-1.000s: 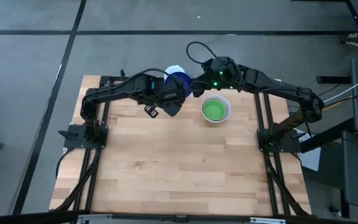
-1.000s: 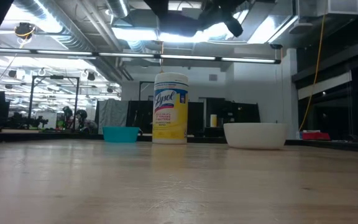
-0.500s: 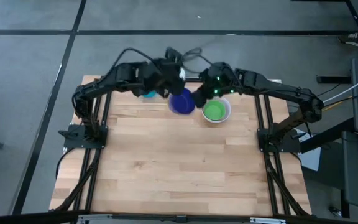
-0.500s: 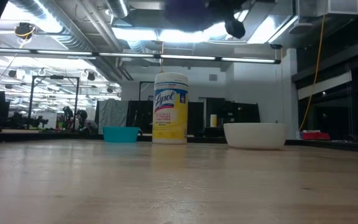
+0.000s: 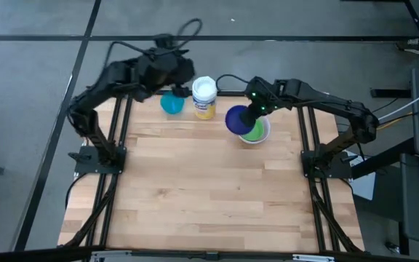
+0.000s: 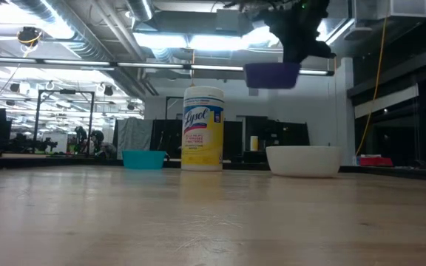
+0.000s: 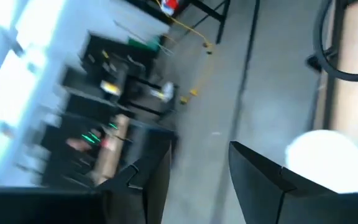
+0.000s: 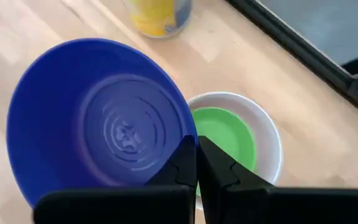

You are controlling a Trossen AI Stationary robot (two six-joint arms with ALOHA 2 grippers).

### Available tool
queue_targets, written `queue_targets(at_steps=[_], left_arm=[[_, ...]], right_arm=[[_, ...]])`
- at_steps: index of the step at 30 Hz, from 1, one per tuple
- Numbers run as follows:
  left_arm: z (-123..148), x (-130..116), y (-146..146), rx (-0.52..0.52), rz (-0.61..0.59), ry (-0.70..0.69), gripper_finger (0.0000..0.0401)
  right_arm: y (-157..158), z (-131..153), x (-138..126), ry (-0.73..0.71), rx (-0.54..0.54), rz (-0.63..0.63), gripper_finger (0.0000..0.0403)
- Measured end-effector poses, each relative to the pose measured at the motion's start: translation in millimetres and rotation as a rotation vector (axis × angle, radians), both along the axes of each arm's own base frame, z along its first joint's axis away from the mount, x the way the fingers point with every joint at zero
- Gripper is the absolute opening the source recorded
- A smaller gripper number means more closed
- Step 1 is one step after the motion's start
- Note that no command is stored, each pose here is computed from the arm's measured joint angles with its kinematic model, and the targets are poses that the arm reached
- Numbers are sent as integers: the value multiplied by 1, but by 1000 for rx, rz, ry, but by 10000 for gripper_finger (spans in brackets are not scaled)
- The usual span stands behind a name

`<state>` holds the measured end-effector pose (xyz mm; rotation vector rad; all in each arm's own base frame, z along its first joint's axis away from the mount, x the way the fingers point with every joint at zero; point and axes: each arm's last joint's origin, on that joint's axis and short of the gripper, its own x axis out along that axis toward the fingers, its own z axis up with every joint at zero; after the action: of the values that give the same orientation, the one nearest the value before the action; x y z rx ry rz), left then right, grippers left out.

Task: Nest bowls inside each other
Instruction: Stack the blue bowl on the green bowl

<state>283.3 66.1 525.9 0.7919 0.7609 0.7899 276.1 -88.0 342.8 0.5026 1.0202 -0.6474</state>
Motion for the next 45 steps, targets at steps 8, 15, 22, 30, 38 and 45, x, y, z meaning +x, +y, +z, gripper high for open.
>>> queue_targets(at_steps=[8,15,22,30,38,45], left_arm=[[-4,-65,-4,-356,136,-171,157],[-3,-119,-15,-419,207,-280,144],[-9,-152,-21,-466,241,-373,121],[-34,-154,-22,-507,285,-337,112],[-58,-143,-20,-518,303,-273,114],[-62,-146,-20,-513,307,-270,114]], right_arm=[[-23,-32,-12,89,1,-60,1],[-31,-82,-17,128,-6,-99,1],[-40,-96,-21,115,-27,-143,1],[-58,-97,-32,136,-23,-183,1],[-67,-99,-43,183,19,-176,1],[-62,-115,-48,201,85,-158,1]])
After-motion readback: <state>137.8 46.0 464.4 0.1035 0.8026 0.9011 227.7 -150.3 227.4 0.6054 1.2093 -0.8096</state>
